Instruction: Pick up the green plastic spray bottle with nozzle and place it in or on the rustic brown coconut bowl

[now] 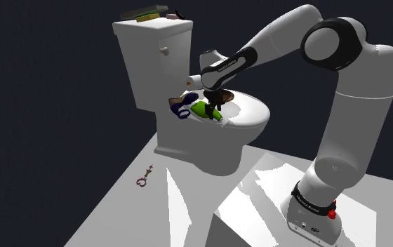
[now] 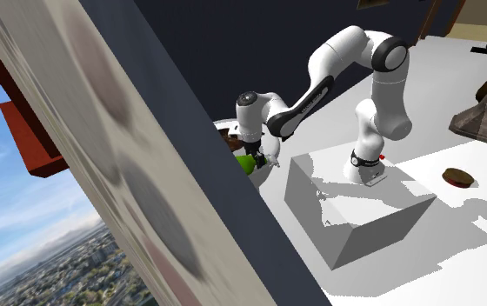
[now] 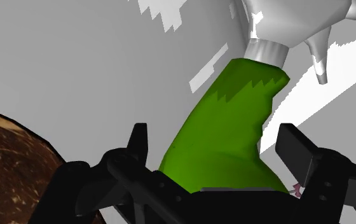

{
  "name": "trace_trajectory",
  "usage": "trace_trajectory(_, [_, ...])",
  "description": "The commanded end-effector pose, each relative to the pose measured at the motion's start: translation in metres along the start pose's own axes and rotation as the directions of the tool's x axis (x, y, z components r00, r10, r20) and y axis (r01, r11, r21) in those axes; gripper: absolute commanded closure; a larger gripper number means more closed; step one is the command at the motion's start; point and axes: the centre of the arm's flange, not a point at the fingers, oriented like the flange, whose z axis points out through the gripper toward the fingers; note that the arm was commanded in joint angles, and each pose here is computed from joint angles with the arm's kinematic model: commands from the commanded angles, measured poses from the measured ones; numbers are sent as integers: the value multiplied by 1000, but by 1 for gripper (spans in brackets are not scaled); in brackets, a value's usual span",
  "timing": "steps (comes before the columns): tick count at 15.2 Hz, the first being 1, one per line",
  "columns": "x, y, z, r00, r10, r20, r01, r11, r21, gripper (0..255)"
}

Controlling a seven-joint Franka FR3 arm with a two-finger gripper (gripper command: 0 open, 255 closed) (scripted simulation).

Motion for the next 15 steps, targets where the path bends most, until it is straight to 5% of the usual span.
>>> trace_trajectory(1, [0, 1, 1, 1000, 1, 1, -1, 1000, 0, 0])
trace_trajectory(4, [0, 1, 1, 1000, 1, 1, -1, 1000, 0, 0])
trace_trajectory(5, [0, 1, 1, 1000, 1, 1, -1, 1000, 0, 255])
trace_trajectory(15, [-1, 2, -4, 1000, 1, 1, -1, 1000, 0, 255])
